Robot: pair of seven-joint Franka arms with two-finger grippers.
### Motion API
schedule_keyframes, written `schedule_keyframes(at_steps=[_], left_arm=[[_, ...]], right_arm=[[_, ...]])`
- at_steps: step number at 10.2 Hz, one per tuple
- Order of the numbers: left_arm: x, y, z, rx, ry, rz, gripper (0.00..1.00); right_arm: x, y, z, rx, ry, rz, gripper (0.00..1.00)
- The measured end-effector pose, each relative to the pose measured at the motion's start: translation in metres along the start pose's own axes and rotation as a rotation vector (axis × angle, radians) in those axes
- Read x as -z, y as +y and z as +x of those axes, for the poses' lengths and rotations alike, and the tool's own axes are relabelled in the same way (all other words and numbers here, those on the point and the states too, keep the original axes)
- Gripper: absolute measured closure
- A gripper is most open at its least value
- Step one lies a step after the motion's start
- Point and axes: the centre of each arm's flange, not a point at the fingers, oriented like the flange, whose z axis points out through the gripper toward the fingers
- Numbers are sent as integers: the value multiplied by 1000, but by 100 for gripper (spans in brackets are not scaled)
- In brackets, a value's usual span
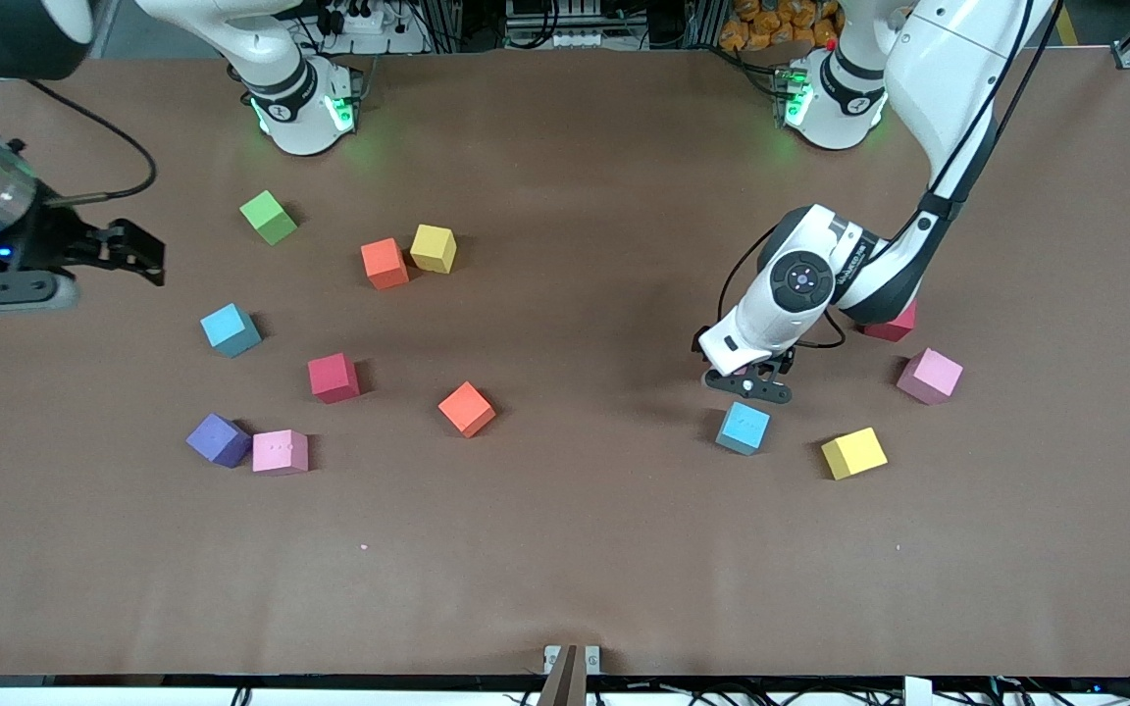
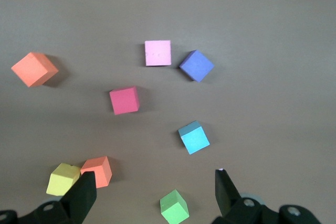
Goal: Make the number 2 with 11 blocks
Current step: 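Reach the left gripper down and grasp the light pink cube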
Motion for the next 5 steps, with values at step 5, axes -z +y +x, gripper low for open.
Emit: schedule_keyframes(at_steps=[5], left_arm=[[-17,-1,-15,-19,-35,28,9]], right_arm=[[-103,-40,2,60,23,32,0]])
